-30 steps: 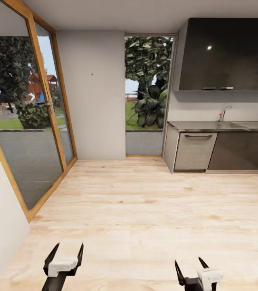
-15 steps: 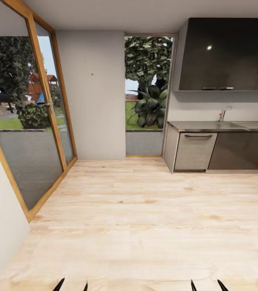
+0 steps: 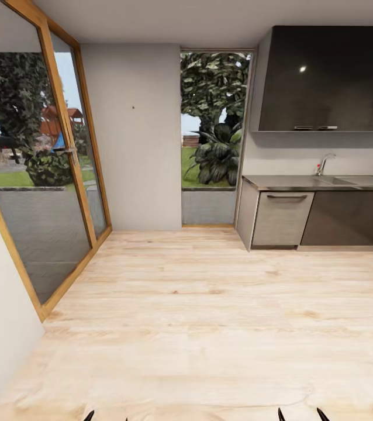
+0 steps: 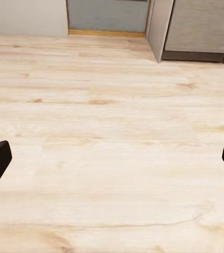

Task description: Put the three can of soda from the living room inside the tash can in the kitchen.

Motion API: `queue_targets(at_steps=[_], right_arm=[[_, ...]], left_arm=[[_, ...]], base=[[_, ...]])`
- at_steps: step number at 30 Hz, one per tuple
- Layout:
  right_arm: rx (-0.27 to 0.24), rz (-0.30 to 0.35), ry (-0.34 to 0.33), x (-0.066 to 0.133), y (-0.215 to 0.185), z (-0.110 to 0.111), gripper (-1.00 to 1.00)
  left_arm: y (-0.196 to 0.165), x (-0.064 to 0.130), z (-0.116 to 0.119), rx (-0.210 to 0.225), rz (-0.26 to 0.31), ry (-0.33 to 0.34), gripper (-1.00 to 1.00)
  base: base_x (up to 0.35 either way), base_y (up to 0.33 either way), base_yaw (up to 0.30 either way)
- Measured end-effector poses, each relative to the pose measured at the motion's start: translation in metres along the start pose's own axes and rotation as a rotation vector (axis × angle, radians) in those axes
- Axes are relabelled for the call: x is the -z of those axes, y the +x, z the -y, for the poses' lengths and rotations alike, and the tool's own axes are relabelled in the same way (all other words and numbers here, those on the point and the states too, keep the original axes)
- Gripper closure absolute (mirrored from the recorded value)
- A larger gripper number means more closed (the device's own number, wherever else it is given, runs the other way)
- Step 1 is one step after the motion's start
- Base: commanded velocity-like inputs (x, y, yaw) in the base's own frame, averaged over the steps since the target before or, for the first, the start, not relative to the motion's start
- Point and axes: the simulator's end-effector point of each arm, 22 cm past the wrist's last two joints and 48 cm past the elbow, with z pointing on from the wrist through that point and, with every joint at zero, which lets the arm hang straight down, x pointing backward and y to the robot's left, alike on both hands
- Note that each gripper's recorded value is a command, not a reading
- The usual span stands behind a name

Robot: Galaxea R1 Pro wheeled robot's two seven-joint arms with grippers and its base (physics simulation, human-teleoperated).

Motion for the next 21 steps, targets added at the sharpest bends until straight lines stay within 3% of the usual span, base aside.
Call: queue_targets(at_steps=[21], right_arm=[[-0.004,0.001,0.002,0.0,-0.0001,-0.0008,-1.0]], left_arm=[[-0.0003,-0.0001,0.0005,-0.002,0.0,0.002,-1.0]], base=[[0.0,0.0,-0.009]])
